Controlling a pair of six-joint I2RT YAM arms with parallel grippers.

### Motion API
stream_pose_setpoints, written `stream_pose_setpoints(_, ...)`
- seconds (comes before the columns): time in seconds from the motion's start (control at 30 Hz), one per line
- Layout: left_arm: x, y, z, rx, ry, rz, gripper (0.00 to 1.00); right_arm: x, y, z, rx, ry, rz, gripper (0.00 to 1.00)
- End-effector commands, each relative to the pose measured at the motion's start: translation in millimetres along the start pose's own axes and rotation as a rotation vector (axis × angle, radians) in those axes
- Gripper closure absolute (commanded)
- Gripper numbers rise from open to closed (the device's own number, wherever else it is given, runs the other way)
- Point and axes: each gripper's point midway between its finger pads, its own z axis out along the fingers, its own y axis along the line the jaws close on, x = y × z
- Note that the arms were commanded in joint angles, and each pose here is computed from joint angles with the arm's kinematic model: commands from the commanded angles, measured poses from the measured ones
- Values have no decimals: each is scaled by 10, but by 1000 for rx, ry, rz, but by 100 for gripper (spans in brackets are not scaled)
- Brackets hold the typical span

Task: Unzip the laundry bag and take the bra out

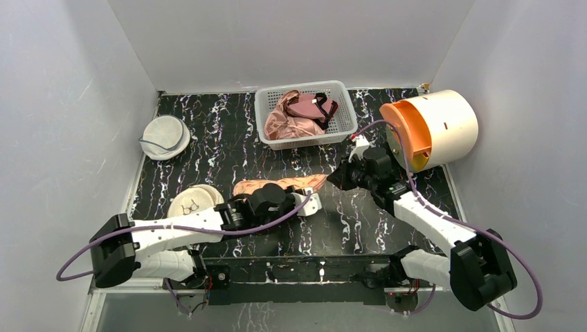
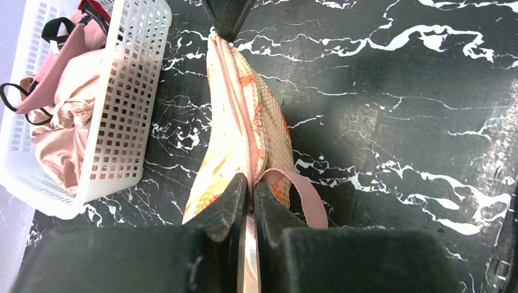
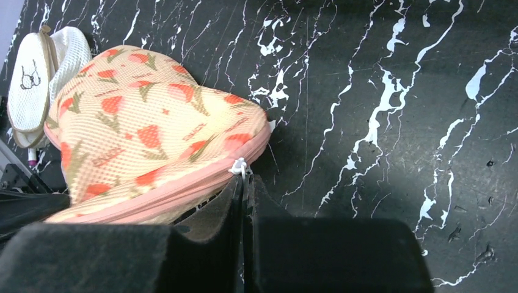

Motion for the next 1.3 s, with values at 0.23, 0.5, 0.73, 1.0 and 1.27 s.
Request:
stream_pose_setpoints(0.23, -273, 113, -322, -20, -160, 24, 100, -135, -141, 218, -67, -60, -58, 100)
stream_pose_setpoints(0.5, -404, 123, -429, -21, -246, 10, 100, -46, -20, 368, -180, -63, -47, 100)
stream_pose_setpoints(0.73, -486, 214, -579, -65, -312, -2, 100, 23, -67, 424, -175, -74, -27, 100)
stream_pose_setpoints(1.0, -566, 221, -669, -64, -365, -2, 100, 129, 132, 496, -236, -57, -61, 100)
stream_pose_setpoints(1.27, -568, 305, -773, -106, -382, -11, 100, 212, 73, 553, -204, -71, -31, 100)
